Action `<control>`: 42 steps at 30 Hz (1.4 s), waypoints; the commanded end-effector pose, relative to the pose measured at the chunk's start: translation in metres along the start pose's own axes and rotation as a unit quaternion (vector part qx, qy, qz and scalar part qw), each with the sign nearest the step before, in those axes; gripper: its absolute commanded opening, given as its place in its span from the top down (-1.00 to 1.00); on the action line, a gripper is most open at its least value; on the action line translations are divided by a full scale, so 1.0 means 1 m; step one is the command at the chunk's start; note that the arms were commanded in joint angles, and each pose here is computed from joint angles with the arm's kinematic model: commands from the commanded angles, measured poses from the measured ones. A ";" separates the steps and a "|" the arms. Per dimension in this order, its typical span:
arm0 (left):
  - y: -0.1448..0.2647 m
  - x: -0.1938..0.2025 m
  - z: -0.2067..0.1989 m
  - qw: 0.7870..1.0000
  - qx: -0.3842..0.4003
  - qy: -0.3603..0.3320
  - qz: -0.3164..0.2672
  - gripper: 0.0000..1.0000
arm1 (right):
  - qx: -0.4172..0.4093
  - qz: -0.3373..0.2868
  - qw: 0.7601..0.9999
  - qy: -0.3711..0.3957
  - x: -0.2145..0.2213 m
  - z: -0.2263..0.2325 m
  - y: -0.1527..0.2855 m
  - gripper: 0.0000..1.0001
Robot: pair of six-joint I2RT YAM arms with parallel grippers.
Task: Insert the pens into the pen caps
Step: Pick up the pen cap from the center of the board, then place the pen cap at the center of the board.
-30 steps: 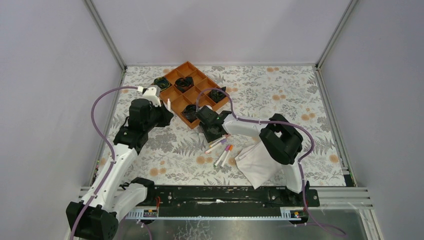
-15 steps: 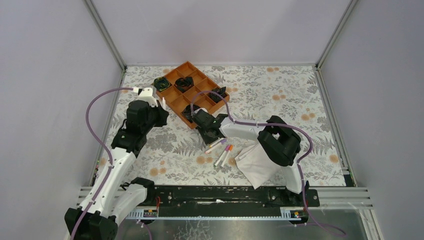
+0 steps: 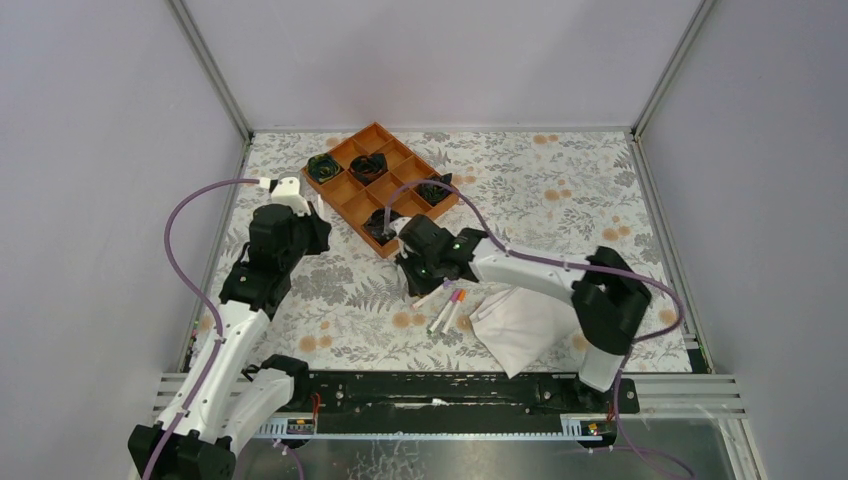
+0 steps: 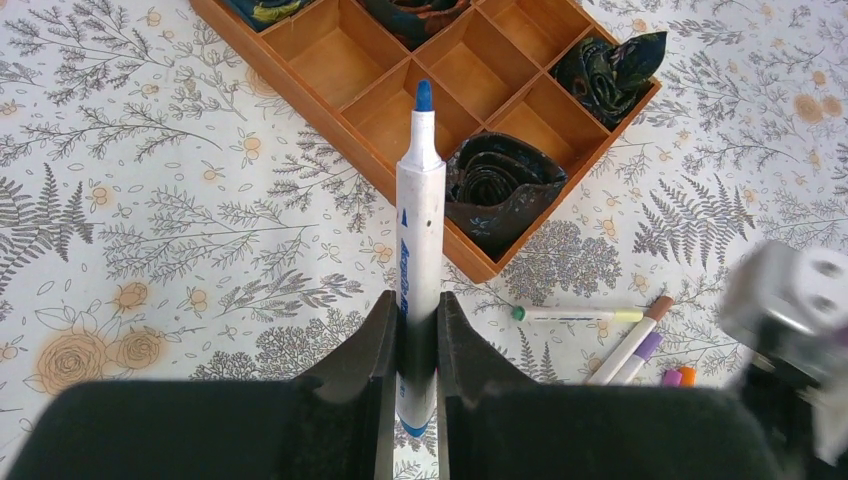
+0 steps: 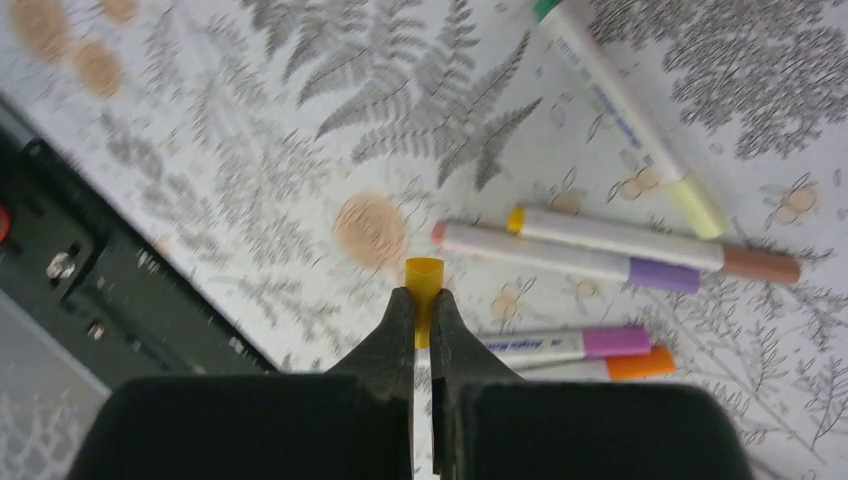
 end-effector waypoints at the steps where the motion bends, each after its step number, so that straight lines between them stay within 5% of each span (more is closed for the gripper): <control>1: -0.001 0.001 0.005 1.000 -0.008 -0.008 -0.001 1.00 | -0.056 -0.014 0.998 0.028 0.020 0.023 0.026 1.00; 11: -0.007 0.009 0.002 1.000 0.002 -0.008 0.019 1.00 | -0.063 -0.001 0.997 0.040 0.078 0.029 0.017 1.00; 32: -0.008 0.011 0.002 1.000 0.004 -0.009 0.024 1.00 | -0.033 0.016 0.990 0.139 0.060 0.061 -0.032 0.99; 42: -0.009 0.012 0.000 1.000 0.008 -0.008 0.027 1.00 | -0.012 0.033 0.988 0.148 0.078 0.049 -0.031 0.33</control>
Point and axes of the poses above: each gripper's point midway between its finger pads, its own y axis back along the fingers, its own z axis along the line the jaws close on, x = y × z, the point moved 2 cm from there along y, back along the fingers, and after that the axes turned 4 degrees about y, right-handed, at the moved point
